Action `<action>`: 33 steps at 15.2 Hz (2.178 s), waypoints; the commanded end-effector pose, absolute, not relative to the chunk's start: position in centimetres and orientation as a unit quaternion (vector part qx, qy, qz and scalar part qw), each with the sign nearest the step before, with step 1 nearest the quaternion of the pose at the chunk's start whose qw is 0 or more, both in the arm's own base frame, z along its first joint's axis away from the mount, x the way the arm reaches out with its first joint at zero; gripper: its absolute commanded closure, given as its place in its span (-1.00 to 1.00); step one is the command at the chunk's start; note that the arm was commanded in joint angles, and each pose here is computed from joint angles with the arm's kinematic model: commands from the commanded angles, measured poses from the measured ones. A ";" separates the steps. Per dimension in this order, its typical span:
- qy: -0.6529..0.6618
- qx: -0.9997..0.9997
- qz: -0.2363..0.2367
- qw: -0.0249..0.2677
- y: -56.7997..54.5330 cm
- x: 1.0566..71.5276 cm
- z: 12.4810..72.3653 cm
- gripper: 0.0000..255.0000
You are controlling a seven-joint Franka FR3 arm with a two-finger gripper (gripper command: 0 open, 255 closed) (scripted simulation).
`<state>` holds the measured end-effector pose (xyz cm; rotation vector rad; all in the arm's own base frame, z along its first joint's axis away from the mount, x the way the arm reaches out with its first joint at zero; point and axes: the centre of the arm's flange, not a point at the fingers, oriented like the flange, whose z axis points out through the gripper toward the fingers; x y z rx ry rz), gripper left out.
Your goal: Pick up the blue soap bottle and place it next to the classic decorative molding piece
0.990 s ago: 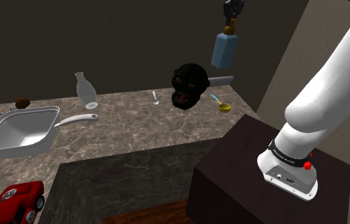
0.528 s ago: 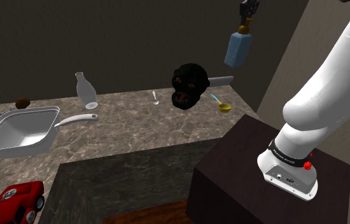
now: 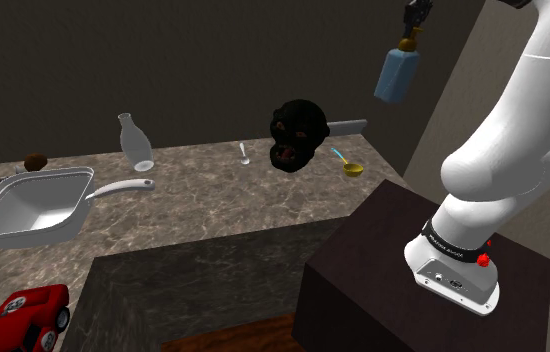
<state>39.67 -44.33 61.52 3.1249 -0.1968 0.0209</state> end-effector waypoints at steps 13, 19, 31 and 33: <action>-0.062 0.998 0.007 0.006 -48.9 37.4 56.1 1.00; -0.062 0.998 0.007 0.006 -48.9 37.4 53.0 1.00; -0.062 0.998 0.007 0.006 -48.9 37.4 46.6 1.00; -0.062 0.998 0.007 0.006 -48.9 37.4 45.6 1.00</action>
